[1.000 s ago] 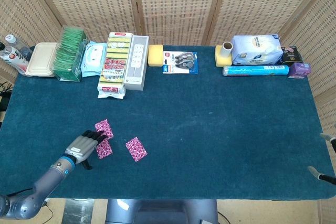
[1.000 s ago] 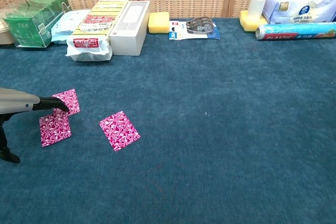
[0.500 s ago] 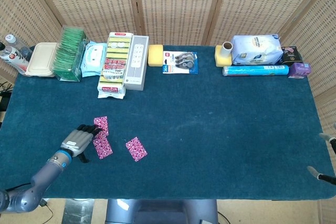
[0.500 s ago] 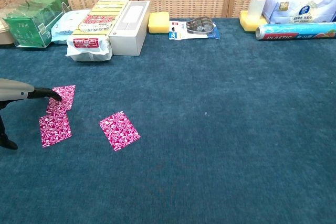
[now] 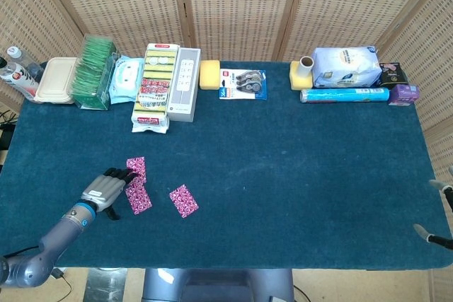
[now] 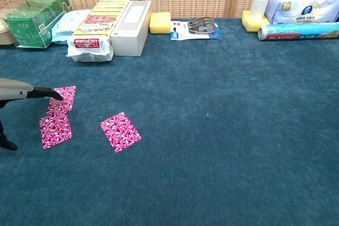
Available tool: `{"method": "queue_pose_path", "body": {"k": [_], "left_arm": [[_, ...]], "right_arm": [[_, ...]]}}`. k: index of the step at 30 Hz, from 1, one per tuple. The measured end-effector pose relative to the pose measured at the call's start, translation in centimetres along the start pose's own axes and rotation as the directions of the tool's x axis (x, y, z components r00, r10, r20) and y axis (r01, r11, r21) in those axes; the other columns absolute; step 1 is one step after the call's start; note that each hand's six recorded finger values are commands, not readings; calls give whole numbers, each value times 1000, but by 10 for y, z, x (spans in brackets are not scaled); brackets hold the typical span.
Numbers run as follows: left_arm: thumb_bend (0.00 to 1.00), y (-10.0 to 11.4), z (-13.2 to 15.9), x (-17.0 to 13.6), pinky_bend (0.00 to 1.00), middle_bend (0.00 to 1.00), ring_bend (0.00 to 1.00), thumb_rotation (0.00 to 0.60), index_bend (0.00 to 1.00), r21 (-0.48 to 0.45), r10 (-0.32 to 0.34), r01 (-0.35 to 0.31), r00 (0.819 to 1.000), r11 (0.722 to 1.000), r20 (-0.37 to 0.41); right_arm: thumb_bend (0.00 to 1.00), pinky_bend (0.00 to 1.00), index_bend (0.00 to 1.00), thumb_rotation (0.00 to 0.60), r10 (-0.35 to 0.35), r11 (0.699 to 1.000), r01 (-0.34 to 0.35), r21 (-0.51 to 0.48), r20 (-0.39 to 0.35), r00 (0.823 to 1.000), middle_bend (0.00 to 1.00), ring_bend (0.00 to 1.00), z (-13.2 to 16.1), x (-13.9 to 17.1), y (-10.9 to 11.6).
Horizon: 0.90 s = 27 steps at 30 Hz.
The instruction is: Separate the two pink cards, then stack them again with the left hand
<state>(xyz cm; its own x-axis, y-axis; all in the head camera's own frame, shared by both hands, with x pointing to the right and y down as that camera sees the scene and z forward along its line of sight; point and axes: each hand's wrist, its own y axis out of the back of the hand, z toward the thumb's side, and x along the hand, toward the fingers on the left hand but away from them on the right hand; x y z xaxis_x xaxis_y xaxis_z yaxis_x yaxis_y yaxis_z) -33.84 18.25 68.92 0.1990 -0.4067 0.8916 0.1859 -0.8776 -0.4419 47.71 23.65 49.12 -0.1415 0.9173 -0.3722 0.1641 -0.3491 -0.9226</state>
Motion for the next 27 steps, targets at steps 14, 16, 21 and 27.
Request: {"method": "queue_pose_path", "body": {"k": [14, 16, 21, 27], "left_arm": [[113, -2, 9, 9, 0, 0, 0, 600, 0, 18, -15, 15, 1000, 1000, 8], [112, 0, 9, 10, 0, 0, 0, 600, 0, 24, -15, 14, 1000, 1000, 5], [113, 6, 9, 14, 0, 0, 0, 600, 0, 33, -14, 14, 1000, 999, -9], [113, 14, 5, 19, 0, 0, 0, 600, 0, 33, -1, 2, 999, 999, -38]], "right_arm": [[0, 0, 205, 600, 0, 1000, 0, -3, 3, 1000, 24, 0, -2, -1, 1], [0, 0, 204, 600, 0, 1000, 0, -3, 3, 1000, 24, 0, -2, -1, 0], [0, 0, 205, 600, 1, 1000, -1, -2, 4, 1000, 24, 0, -1, -1, 0], [0, 0, 205, 600, 2, 1000, -2, -1, 5, 1000, 24, 0, -1, -1, 0]]}}
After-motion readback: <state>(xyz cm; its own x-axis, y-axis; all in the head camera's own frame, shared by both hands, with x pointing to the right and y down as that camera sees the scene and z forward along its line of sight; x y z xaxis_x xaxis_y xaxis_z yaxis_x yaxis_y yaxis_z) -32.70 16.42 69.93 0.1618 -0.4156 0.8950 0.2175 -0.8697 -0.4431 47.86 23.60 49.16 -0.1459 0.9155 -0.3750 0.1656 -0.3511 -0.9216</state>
